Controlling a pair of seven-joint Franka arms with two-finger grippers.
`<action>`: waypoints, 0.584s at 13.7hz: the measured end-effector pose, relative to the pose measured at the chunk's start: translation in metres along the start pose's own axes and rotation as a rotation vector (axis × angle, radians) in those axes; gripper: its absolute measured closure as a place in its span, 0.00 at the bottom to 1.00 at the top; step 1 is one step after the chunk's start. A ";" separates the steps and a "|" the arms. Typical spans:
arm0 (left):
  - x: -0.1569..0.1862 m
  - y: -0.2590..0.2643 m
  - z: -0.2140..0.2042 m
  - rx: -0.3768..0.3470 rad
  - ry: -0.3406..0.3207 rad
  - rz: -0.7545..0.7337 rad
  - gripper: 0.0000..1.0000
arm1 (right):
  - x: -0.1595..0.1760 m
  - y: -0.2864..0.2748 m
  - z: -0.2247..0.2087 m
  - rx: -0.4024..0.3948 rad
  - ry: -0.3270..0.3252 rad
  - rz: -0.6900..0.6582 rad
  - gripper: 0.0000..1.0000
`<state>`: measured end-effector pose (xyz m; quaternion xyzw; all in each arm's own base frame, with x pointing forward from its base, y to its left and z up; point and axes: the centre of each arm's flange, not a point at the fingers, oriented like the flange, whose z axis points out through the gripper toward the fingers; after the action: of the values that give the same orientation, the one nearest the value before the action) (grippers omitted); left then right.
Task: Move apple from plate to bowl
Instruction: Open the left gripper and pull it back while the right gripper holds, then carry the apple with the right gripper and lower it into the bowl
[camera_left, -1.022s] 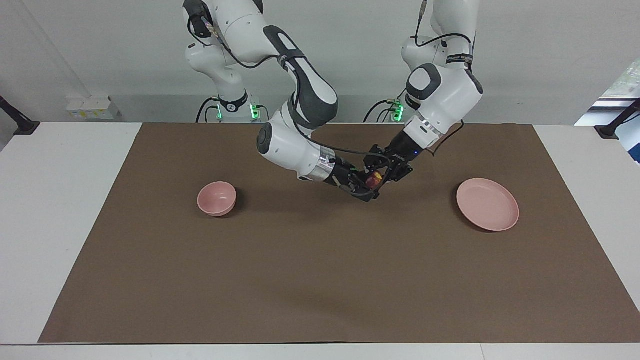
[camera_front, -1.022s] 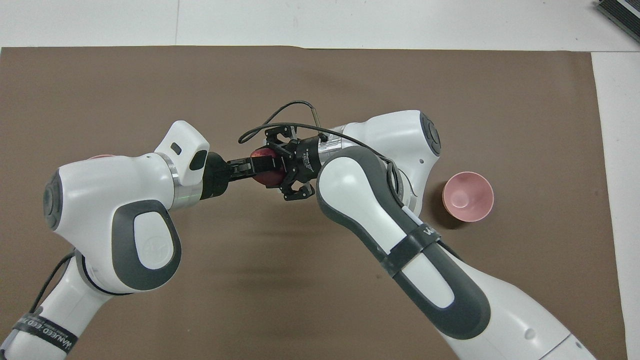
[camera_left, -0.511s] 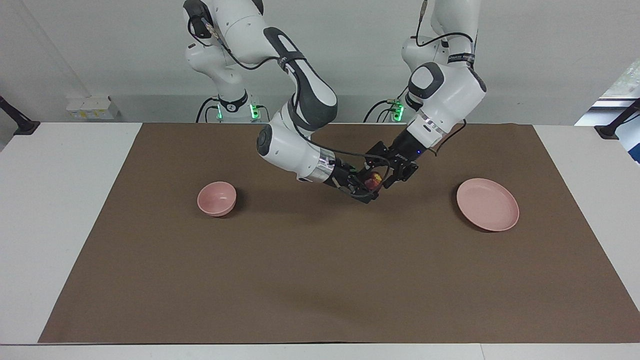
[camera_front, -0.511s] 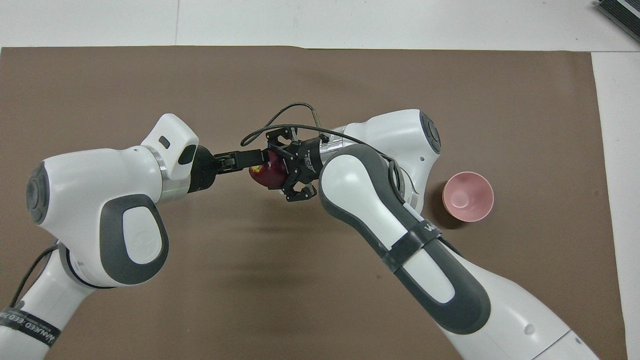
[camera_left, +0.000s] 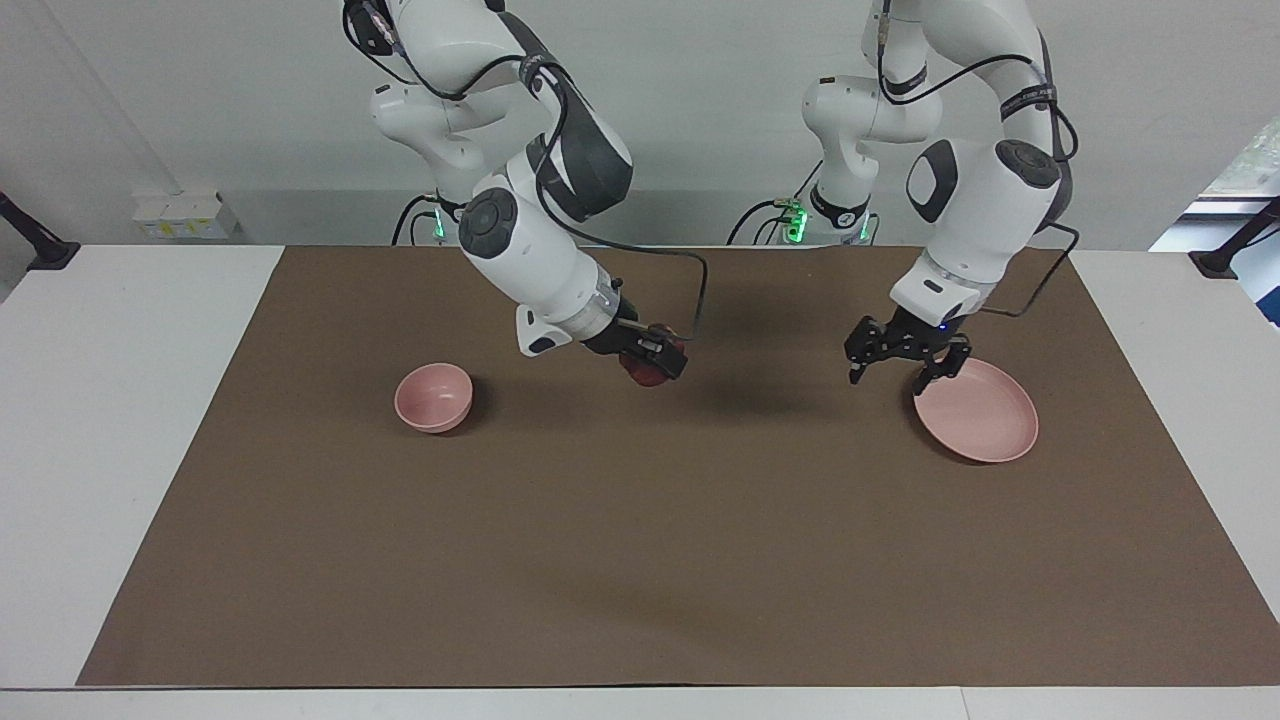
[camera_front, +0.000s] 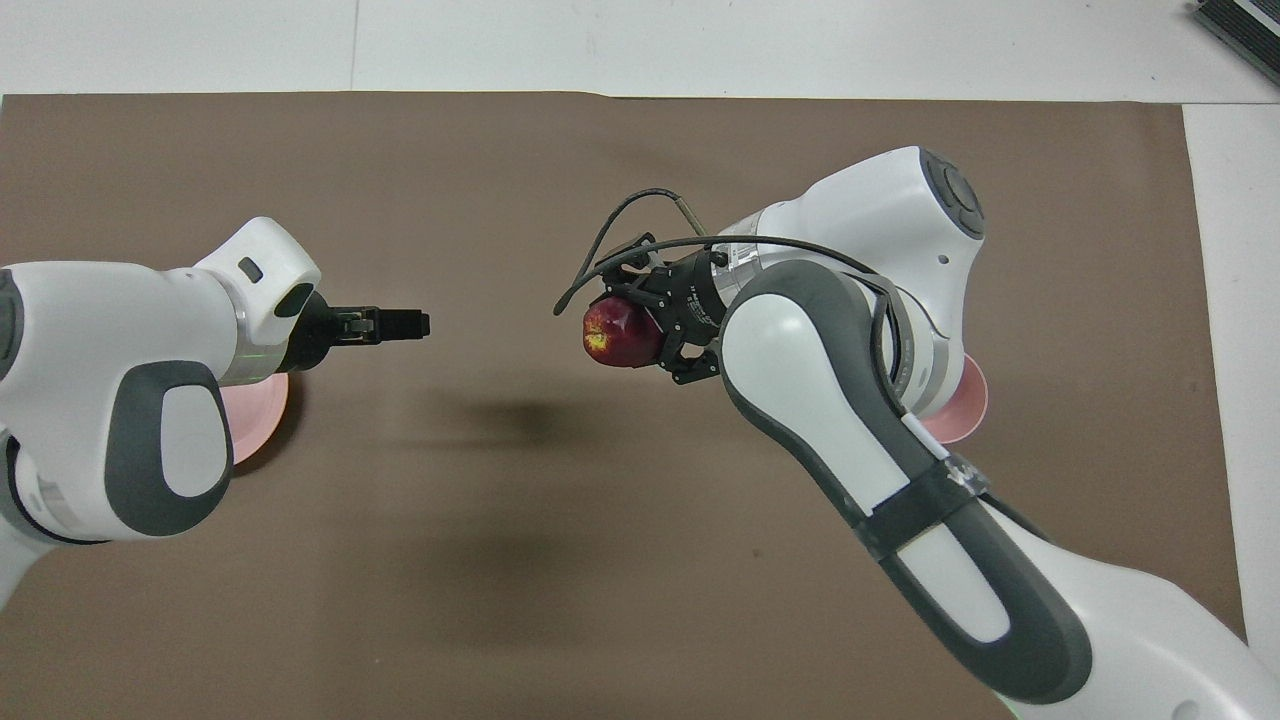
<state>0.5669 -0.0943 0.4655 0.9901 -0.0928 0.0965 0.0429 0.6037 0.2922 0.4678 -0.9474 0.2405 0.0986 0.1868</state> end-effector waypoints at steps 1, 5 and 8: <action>0.006 -0.014 -0.014 0.027 -0.001 0.003 0.00 | 0.000 0.003 -0.009 -0.035 0.034 -0.071 0.26; 0.023 -0.067 -0.095 0.055 -0.018 0.038 0.00 | 0.021 0.029 -0.033 -0.179 0.116 -0.294 0.26; 0.020 -0.097 -0.152 0.058 -0.047 0.034 0.00 | 0.036 0.047 -0.044 -0.299 0.155 -0.443 0.26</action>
<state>0.5772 0.0128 0.6118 0.9912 -0.1077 0.0766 0.0101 0.6156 0.2212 0.4838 -0.9986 0.0239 0.0168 0.0430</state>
